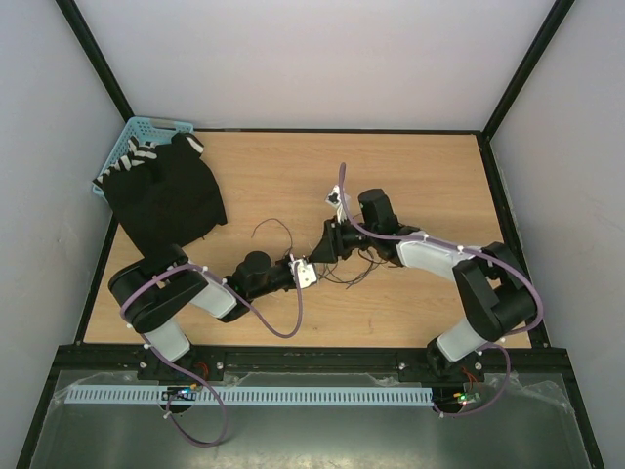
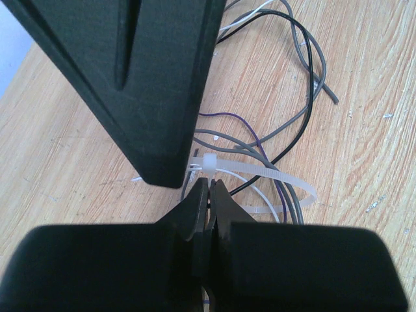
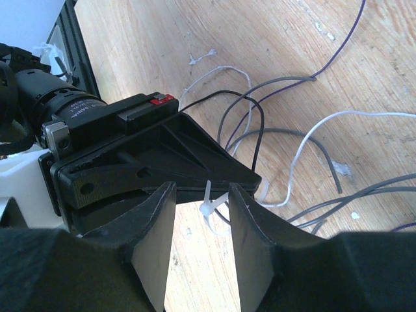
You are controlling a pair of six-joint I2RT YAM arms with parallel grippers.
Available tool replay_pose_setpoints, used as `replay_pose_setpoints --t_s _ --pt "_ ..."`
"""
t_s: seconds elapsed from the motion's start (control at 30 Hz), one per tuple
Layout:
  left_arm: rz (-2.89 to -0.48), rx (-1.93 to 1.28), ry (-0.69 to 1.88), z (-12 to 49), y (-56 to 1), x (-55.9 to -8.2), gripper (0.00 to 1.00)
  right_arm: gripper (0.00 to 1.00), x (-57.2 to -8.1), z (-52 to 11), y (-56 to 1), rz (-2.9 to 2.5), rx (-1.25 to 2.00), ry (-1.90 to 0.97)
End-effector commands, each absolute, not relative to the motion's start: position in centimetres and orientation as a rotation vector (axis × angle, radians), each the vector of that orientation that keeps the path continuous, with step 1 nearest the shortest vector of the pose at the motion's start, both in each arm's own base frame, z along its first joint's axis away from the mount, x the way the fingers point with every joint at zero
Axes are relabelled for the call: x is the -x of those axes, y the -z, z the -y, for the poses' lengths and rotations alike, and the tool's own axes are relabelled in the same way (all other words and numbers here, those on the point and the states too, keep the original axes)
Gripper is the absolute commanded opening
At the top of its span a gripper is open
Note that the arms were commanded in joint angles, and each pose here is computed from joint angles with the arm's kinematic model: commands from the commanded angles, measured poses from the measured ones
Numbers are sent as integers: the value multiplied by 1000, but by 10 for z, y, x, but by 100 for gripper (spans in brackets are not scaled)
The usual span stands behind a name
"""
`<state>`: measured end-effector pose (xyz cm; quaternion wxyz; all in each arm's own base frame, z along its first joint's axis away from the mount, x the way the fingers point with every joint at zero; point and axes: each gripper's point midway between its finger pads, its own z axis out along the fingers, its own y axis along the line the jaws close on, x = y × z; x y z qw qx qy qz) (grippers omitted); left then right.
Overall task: Zip-tie the wires
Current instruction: Tie the cable at the center of the board.
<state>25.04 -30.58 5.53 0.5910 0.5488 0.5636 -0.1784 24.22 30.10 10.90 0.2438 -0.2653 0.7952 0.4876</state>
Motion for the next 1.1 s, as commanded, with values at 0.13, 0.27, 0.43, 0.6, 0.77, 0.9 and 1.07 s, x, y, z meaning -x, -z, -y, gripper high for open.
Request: replay_pose_setpoints --t_s 0.13,0.27,0.43,0.6,0.77,0.9,1.07 --pt "-1270 -1246 433 311 -71 -254 0 37 -244 -316 -113 -2147 746 -1353" --pt "-1270 -1246 431 311 -71 -254 0 28 -242 -314 -110 -2159 749 -1356" --pt "-1271 -1244 428 311 -71 -255 0 12 -239 -314 -108 -2166 754 -1363" --pt "-1270 -1241 427 310 -72 -254 0 0 -241 -315 -111 -2159 756 -1362" --pt "-1256 -1263 402 312 -70 -247 0 0 -254 -320 -119 -2134 747 -1346" --pt "-1241 -1269 369 313 -70 -242 0 0 -267 -322 -125 -2119 736 -1333" --pt "-1247 -1256 335 309 -68 -239 0 0 -271 -324 -126 -2117 746 -1347"
